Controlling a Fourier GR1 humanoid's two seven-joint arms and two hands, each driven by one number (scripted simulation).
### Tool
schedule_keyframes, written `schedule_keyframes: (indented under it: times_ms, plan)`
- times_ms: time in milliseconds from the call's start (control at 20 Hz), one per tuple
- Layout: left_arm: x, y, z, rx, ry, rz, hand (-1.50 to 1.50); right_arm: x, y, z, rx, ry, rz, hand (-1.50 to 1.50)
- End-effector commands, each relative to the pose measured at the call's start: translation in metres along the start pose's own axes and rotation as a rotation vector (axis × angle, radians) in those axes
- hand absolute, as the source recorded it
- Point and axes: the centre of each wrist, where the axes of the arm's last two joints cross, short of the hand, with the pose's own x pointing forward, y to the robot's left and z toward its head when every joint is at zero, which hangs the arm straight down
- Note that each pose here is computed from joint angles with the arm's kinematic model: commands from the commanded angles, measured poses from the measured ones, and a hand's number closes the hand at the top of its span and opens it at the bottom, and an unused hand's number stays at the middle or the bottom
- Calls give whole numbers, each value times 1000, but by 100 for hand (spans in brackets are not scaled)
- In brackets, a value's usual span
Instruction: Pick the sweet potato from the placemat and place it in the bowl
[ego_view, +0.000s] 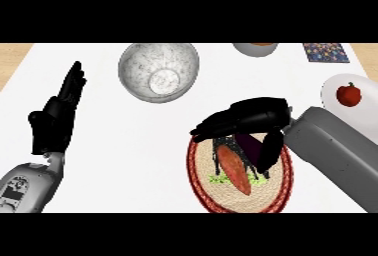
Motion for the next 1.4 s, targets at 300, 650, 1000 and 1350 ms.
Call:
schedule_keyframes:
  times_ms: [300,650,1000,1350]
  plan:
    - [-6,4,2,26,28,-11,0,-27,46,-40,249,27,50,-150]
    - [2,0,21,13,5,-18,0,-51,53,-34,250,30,47,-150]
    - [2,8,-3,31,2,-15,0,-57,58,-66,261,13,42,-150]
    - [-20,9,11,25,20,-11,0,-66,82,-71,266,-56,163,150]
